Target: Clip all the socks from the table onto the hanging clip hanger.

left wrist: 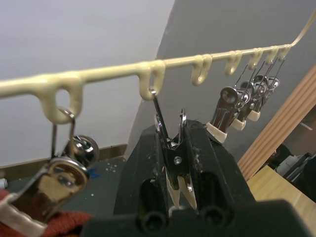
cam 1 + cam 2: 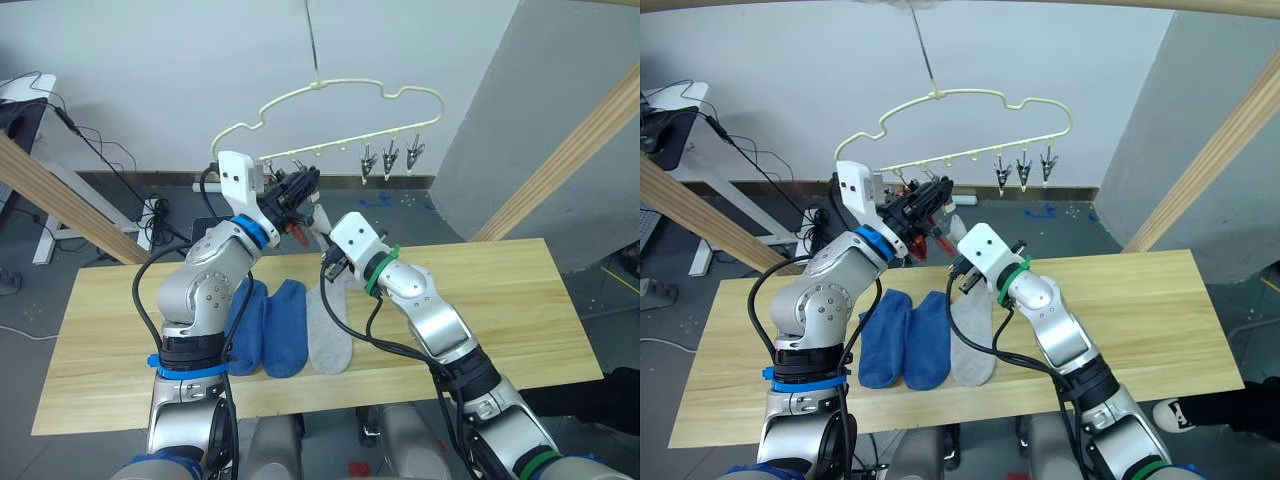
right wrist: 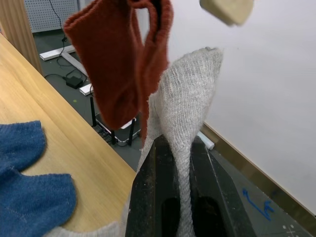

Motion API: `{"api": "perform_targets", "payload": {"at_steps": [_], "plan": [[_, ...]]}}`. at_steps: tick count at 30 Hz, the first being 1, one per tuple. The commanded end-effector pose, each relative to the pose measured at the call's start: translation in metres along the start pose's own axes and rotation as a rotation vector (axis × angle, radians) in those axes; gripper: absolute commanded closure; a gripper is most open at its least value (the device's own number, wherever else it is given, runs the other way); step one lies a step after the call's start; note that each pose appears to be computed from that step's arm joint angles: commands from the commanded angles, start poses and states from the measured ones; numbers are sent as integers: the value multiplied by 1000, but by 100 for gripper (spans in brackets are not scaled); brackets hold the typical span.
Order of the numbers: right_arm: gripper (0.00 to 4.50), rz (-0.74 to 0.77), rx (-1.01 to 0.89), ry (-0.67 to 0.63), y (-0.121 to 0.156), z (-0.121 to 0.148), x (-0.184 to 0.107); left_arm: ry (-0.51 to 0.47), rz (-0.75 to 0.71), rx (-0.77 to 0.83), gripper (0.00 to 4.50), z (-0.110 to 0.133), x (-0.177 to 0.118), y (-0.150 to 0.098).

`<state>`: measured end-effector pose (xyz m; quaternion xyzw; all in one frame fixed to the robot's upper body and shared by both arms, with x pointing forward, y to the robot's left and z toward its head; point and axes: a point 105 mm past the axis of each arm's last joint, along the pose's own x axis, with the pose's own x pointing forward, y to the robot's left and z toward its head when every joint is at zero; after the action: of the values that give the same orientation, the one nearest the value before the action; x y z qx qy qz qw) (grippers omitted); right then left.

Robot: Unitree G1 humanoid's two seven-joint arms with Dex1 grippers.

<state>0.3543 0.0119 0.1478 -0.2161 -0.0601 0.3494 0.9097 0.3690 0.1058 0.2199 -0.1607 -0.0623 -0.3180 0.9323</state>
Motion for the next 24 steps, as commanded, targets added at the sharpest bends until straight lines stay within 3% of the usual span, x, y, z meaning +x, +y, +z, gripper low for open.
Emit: {"api": "perform_targets", "payload": {"at_steps": [1,10,24], "plan": [[450,-8,-16,-59,-2,20,6,-62,-29,24,421,18,-1,-9],[450,-30,-5,-102,-6,32,9,-62,-6,30,421,17,-3,-4],[450,-43,43,-92,-1,24,-1,-68,5,31,421,19,-2,-3]]}}
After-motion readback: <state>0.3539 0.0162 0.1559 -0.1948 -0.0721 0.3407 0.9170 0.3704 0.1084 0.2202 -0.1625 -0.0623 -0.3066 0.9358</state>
